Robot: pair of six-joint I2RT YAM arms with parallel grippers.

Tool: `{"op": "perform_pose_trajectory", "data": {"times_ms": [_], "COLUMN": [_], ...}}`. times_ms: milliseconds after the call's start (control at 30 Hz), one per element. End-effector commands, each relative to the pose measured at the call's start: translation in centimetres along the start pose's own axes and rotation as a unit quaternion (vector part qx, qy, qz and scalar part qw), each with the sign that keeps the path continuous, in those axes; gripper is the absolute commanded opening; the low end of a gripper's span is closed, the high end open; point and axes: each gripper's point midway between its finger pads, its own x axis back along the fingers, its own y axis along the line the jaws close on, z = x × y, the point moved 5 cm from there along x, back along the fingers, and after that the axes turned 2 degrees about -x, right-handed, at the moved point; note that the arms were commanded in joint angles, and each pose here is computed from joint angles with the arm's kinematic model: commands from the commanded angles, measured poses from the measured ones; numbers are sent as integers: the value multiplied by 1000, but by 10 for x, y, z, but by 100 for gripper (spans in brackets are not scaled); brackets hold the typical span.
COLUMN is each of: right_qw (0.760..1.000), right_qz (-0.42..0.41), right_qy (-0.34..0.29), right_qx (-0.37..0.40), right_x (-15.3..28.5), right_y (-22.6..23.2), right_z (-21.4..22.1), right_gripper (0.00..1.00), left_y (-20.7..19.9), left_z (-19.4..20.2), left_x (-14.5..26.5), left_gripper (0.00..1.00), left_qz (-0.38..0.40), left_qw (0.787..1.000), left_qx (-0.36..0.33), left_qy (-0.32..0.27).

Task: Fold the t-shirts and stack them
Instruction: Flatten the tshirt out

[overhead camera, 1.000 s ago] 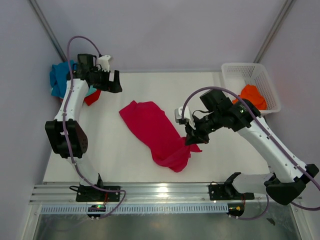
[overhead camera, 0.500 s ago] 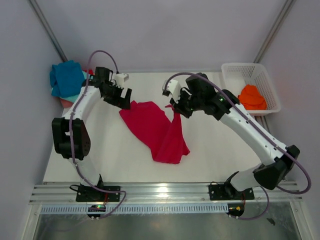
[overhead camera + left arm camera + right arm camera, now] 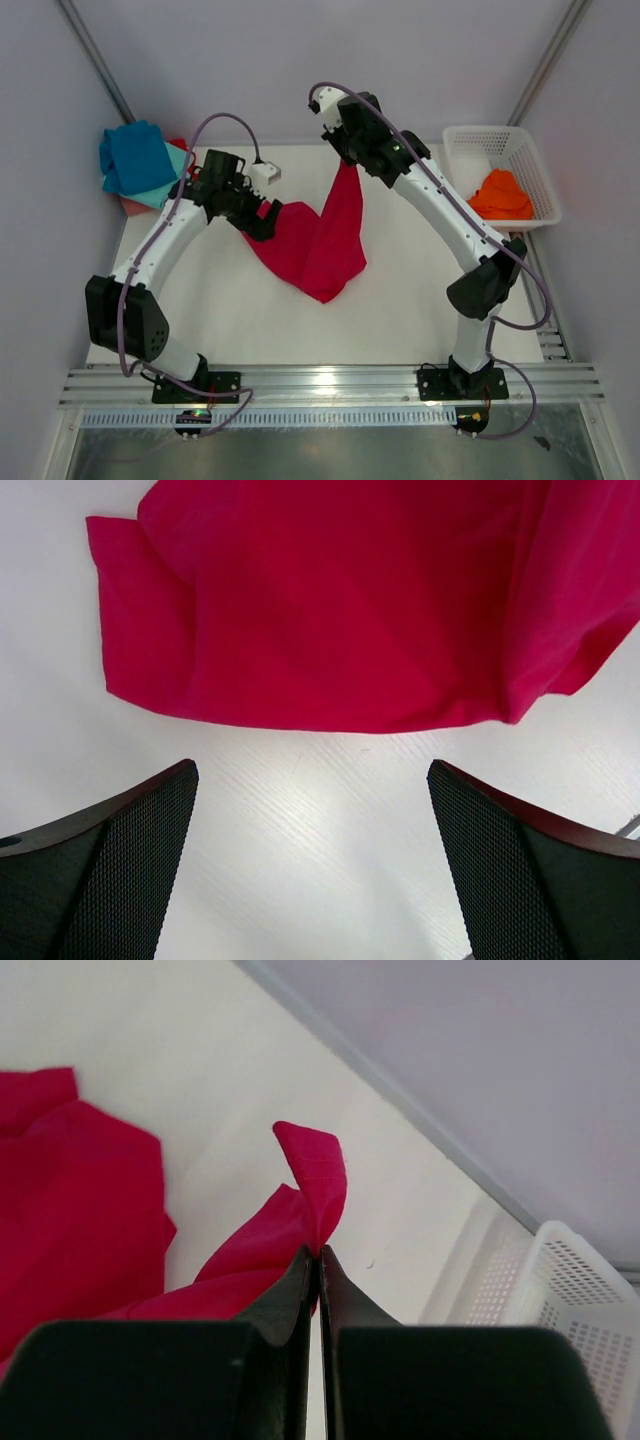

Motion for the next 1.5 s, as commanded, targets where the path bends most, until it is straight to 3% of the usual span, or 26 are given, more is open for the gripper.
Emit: {"op": "perform_pose_trajectory", "data": {"times_ms": [0, 133, 433, 800, 1100, 1300, 1467], "right_qw": [994, 990, 984, 978, 977, 978, 978], "right_qz": [100, 131, 165, 183, 189, 184, 181], "right_qy": [-34, -30, -24, -3, 13, 21, 23], "right_qx": [-40, -53, -66, -98, -95, -97, -98], "right_x": [6, -5, -22, -38, -50, -55, -52], "right_y": [-36, -48, -66, -93, -99, -97, -96], "right_z": [-24, -20, -11, 7, 18, 23, 24], "right_gripper": [3, 3, 3, 3, 3, 3, 3], "left_y": [-2, -12, -86, -109, -141, -173, -175], "left_z": [2, 18, 30, 29, 39, 50, 51], "left_x": [5, -3, -53, -96, -118, -126, -136], "left_gripper": [99, 99, 99, 99, 99, 99, 99], "left_qz": [-17, -51, -34, -11, -26, -36, -30], "left_qw": [999, 996, 978, 977, 960, 935, 935], "left_qx": [-25, -65, -197, -193, -254, -328, -328], "left_qy": [-12, 24, 68, 90, 118, 131, 133]}}
